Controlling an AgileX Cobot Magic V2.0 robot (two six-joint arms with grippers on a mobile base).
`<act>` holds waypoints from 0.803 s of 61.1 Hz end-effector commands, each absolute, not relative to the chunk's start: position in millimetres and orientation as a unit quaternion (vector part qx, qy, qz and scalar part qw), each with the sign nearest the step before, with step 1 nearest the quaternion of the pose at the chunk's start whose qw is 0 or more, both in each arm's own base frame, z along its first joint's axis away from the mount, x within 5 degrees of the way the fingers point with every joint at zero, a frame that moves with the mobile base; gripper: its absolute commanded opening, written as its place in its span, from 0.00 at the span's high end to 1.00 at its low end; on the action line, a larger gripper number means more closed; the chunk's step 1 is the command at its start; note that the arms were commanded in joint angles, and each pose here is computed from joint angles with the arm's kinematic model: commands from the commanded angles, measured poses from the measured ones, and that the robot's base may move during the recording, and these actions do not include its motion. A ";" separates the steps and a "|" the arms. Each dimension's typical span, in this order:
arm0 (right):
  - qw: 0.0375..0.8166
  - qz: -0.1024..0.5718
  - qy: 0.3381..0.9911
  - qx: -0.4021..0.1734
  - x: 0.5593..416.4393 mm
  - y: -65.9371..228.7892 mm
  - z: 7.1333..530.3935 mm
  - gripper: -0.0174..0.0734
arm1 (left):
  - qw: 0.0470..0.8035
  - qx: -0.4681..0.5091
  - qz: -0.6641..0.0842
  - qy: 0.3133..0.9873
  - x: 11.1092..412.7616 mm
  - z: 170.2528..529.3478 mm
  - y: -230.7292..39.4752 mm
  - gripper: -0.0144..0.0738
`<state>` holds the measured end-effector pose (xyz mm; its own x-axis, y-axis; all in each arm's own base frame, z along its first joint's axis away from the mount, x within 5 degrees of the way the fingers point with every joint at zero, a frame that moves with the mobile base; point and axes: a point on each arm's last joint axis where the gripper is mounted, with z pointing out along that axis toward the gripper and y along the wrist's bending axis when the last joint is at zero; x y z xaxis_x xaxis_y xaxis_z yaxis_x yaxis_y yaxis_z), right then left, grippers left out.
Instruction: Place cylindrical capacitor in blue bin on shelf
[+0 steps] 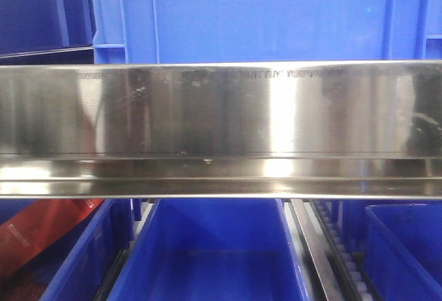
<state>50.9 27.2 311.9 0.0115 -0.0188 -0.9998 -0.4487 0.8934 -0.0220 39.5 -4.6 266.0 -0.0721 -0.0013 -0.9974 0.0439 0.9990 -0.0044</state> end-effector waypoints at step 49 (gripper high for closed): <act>0.701 0.156 0.676 -0.169 50.1 26.5 313.9 0.99 | 0.722 0.021 -0.033 0.691 56.2 209.3 -4.3 0.96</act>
